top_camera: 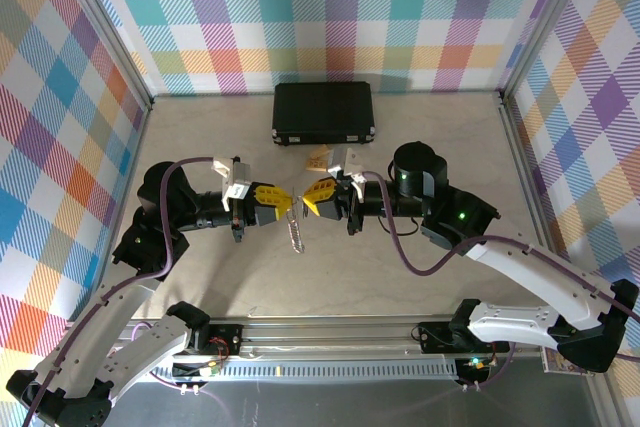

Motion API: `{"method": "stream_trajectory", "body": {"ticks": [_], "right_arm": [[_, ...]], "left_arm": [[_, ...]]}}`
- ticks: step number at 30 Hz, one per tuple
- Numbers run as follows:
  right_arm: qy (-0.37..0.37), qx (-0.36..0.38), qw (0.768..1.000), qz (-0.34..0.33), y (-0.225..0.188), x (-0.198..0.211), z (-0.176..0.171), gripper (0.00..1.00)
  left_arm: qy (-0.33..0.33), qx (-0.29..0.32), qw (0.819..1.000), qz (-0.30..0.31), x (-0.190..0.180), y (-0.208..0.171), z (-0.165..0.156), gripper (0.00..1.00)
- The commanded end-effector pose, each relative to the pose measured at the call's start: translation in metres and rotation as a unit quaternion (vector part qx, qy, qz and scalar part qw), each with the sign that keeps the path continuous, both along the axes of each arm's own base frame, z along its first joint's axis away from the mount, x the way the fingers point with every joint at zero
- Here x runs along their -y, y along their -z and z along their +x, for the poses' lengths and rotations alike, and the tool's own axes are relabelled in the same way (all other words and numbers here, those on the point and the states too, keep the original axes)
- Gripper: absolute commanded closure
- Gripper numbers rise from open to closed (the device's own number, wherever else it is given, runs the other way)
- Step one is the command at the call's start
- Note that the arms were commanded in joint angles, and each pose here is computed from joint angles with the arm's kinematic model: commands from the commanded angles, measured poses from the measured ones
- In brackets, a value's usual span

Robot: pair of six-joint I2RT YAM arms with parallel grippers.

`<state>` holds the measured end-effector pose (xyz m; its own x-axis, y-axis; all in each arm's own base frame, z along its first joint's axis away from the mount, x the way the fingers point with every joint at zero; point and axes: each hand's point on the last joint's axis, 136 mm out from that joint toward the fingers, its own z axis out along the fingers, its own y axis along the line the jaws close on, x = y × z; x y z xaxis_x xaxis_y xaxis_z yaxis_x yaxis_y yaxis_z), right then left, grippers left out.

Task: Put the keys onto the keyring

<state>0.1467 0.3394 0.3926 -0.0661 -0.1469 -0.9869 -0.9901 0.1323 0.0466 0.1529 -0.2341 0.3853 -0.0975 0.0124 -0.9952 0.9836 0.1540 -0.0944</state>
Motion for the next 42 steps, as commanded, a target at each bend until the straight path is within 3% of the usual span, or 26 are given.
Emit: {"method": "stream_trajectory", "body": {"ticks": [1,42], "right_arm": [[-0.006,0.009,1.0,0.024,-0.0137,0.0019,-0.0055,1.0],[0.0,0.005,1.0,0.028,-0.0105,0.0026,-0.0033,1.0]], "left_arm": [[0.004,0.024,1.0,-0.014,-0.0011,-0.0093,-0.0064,1.0],[0.008,0.022,1.0,-0.017,0.0005,-0.0089,-0.0056,1.0]]}}
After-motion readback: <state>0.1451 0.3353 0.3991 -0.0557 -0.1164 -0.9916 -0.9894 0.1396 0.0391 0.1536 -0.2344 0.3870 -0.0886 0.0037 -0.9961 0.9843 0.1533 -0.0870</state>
